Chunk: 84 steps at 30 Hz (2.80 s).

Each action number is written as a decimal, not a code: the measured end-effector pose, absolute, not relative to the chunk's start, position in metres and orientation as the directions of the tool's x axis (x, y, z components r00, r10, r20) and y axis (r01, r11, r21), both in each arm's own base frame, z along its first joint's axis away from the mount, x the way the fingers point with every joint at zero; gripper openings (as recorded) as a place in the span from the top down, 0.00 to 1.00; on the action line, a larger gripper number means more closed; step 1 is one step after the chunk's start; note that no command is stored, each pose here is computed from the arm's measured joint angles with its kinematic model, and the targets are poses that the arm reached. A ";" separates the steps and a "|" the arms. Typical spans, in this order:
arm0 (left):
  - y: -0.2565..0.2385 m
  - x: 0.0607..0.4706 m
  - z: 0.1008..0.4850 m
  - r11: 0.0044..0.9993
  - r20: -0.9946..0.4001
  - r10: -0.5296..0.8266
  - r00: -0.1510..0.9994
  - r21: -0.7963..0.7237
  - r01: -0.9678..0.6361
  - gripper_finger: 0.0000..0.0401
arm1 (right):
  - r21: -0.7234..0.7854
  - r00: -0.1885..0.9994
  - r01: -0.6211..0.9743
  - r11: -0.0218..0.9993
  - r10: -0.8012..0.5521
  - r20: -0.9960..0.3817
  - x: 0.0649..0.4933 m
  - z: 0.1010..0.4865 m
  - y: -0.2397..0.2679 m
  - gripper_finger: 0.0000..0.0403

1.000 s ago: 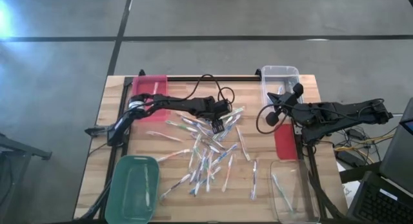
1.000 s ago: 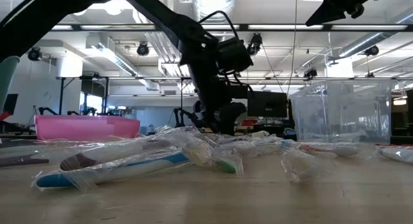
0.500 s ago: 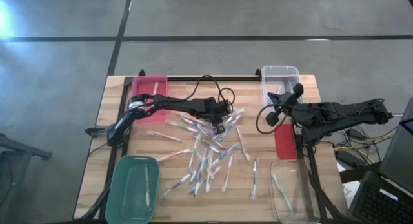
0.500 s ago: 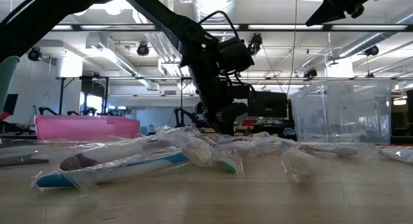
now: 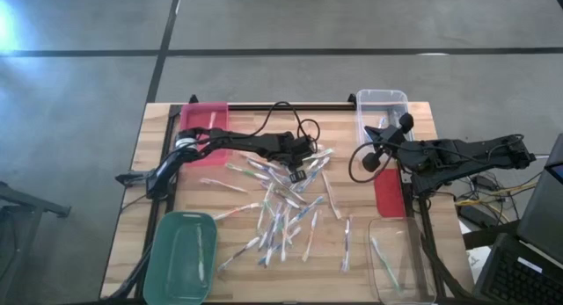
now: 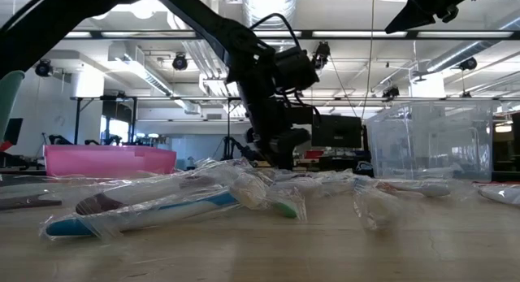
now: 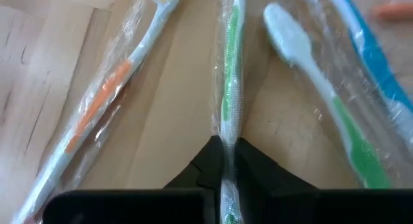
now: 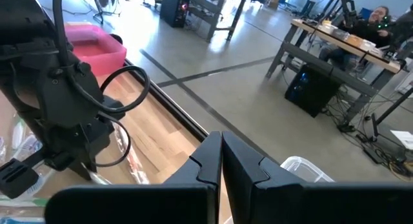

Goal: Pick & Place Toothbrushes
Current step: Put the green toothbrush into the green bin

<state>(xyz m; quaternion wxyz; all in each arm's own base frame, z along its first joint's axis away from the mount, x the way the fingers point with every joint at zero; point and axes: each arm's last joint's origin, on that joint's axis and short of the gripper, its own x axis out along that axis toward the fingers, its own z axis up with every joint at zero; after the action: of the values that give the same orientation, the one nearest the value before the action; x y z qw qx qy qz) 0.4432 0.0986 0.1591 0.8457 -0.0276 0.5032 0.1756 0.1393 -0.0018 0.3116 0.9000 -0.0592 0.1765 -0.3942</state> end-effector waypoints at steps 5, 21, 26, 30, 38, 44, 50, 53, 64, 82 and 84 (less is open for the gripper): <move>0.098 0.439 0.178 0.926 -0.838 0.309 0.450 0.159 -0.342 0.94 | -0.246 0.627 0.688 0.682 -0.730 -0.271 0.139 0.312 -0.002 0.98; 0.074 0.422 0.254 0.867 -0.652 0.477 0.589 0.240 -0.437 0.93 | -0.254 0.624 0.686 0.682 -0.731 -0.275 0.139 0.311 -0.002 0.98; 0.072 0.408 0.250 0.862 -0.588 0.488 0.644 0.212 -0.460 0.93 | -0.254 0.624 0.686 0.682 -0.731 -0.277 0.139 0.311 -0.002 0.98; 0.068 0.389 0.246 0.868 -0.498 0.479 0.723 0.149 -0.473 0.93 | -0.228 0.622 0.701 0.676 -0.735 -0.269 0.139 0.311 -0.002 0.98; 0.058 0.338 0.255 0.913 -0.207 0.399 0.893 -0.004 -0.409 0.93 | -0.194 0.631 0.711 0.676 -0.735 -0.249 0.154 0.311 0.000 0.98; 0.047 0.303 0.253 0.972 0.052 0.228 0.972 -0.077 -0.224 0.93 | -0.159 0.654 0.709 0.687 -0.725 -0.217 0.183 0.308 0.005 0.98; 0.041 0.277 0.243 0.985 0.234 0.156 0.960 -0.105 -0.135 0.93 | -0.149 0.805 0.544 0.826 -0.564 -0.186 0.218 0.306 0.015 0.98; 0.040 0.271 0.239 0.987 0.273 0.147 0.951 -0.109 -0.122 0.93 | -0.115 0.887 0.423 0.899 -0.437 -0.151 0.232 0.306 0.021 0.98; 0.034 0.269 0.239 0.994 0.296 0.049 0.954 -0.107 -0.018 0.93 | -0.008 0.952 0.299 0.954 -0.299 -0.065 0.266 0.295 0.030 0.97; 0.032 0.270 0.240 0.993 0.297 0.025 0.954 -0.121 0.012 0.93 | 0.073 0.969 0.240 0.968 -0.244 0.045 0.268 0.306 0.032 0.63; 0.031 0.271 0.241 0.993 0.293 0.009 0.956 -0.118 0.027 0.93 | 0.078 0.968 0.239 0.968 -0.243 0.058 0.271 0.305 0.032 0.60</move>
<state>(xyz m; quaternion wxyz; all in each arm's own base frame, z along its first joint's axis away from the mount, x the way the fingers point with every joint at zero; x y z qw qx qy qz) 0.2710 0.0307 0.2408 0.9871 -0.0603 -0.1483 -0.0046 0.2709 0.0323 0.3045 0.9914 0.0352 -0.0335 -0.1216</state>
